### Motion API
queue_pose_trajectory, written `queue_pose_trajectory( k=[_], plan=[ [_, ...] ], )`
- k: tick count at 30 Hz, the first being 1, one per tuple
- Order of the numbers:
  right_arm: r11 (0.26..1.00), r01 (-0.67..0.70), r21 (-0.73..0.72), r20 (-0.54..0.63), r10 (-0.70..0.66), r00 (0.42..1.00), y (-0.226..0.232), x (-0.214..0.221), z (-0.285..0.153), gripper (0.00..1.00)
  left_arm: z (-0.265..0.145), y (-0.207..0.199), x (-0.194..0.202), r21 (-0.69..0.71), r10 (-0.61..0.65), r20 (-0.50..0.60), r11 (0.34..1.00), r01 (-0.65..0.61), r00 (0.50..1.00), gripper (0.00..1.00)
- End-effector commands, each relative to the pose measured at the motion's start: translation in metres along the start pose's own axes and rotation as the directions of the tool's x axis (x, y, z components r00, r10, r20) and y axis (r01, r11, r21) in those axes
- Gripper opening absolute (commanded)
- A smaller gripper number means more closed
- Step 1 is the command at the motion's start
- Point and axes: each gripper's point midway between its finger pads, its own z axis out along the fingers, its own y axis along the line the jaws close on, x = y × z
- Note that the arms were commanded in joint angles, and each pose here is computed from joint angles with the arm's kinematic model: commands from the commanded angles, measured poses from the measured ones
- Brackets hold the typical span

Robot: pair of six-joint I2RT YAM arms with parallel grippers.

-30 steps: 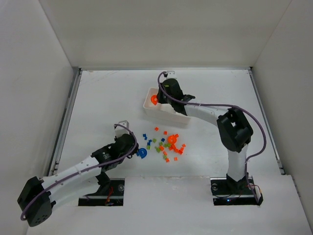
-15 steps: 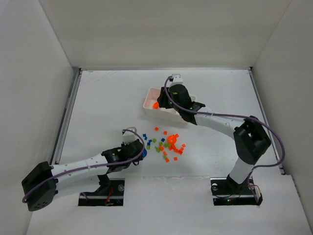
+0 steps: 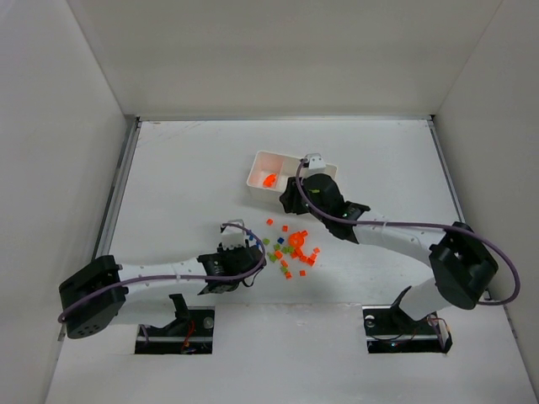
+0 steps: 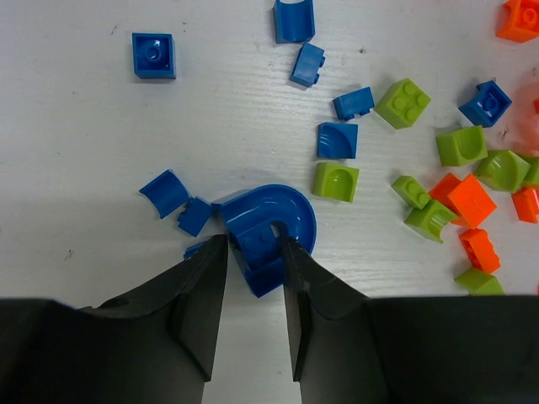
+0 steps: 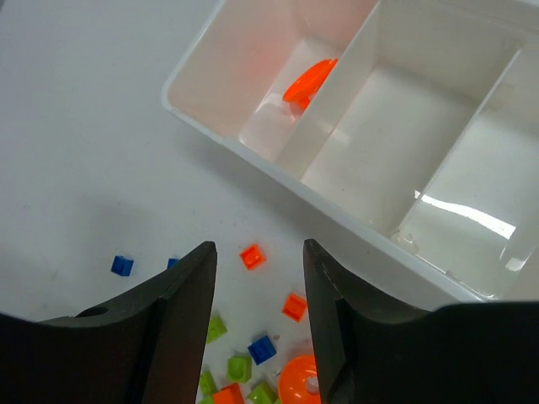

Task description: Sort the legos into containers by color

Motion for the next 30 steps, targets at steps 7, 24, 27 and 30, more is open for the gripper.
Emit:
queue_pose_trajectory(
  k=[7, 24, 27, 30],
  plan=[
    [0.998, -0.043, -0.053, 0.105, 0.048, 0.993, 0.009, -0.024, -0.023, 0.52, -0.004, -0.011, -0.021, 0.007, -0.043, 0.074, 0.999, 0.043, 0.996, 0.19],
    [0.996, -0.089, 0.0, 0.143, 0.088, 0.986, -0.028, -0.005, -0.064, 0.52, -0.038, -0.037, -0.07, 0.118, -0.089, 0.173, 0.991, 0.069, 0.981, 0.11],
    [0.994, -0.108, 0.016, 0.164, 0.104, 0.981, -0.037, -0.005, -0.075, 0.49, -0.044, -0.053, -0.106, 0.176, -0.134, 0.238, 0.98, 0.093, 0.962, 0.12],
    [0.989, -0.149, 0.022, 0.154, 0.144, 0.977, -0.044, 0.006, -0.083, 0.42, -0.045, -0.087, -0.155, 0.291, -0.166, 0.29, 0.953, 0.079, 0.942, 0.12]
  ],
)
